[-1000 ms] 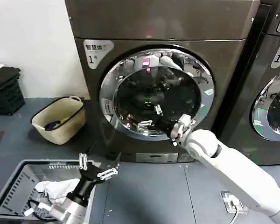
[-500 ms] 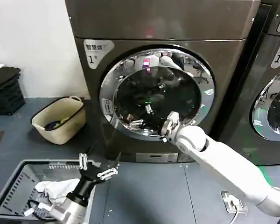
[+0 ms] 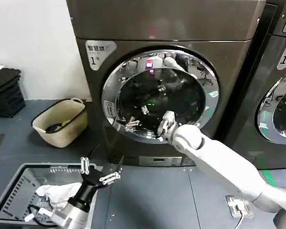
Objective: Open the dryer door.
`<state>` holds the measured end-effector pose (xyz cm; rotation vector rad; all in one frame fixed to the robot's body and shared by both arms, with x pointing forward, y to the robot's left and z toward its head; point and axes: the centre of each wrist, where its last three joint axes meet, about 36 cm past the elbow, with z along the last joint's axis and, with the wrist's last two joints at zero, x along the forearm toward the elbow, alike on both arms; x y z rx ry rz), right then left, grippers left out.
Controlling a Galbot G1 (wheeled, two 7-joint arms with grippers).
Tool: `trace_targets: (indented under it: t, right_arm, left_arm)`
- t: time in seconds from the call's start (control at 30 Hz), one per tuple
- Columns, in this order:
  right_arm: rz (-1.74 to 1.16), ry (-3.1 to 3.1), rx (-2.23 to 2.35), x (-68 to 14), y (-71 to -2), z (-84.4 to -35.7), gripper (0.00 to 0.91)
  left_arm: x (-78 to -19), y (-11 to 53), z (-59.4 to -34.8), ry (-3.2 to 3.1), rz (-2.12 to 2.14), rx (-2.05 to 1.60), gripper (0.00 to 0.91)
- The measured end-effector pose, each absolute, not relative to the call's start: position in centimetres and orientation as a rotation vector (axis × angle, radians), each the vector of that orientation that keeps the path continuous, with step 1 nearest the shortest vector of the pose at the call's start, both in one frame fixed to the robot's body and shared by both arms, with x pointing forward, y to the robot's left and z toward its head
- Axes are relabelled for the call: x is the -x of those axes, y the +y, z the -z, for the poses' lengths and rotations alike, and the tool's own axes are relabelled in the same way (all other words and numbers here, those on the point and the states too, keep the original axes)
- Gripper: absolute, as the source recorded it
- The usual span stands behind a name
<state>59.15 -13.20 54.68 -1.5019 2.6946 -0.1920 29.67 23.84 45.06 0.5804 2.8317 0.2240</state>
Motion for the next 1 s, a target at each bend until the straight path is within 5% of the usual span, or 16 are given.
trace_targets:
  t: [1.0]
  right_arm:
    - [0.233, 2.695, 1.540, -62.3, -9.2, -54.0, 0.907]
  left_arm:
    - [-29.8, 23.7, -45.1, 2.825, -0.214, -0.584, 0.907]
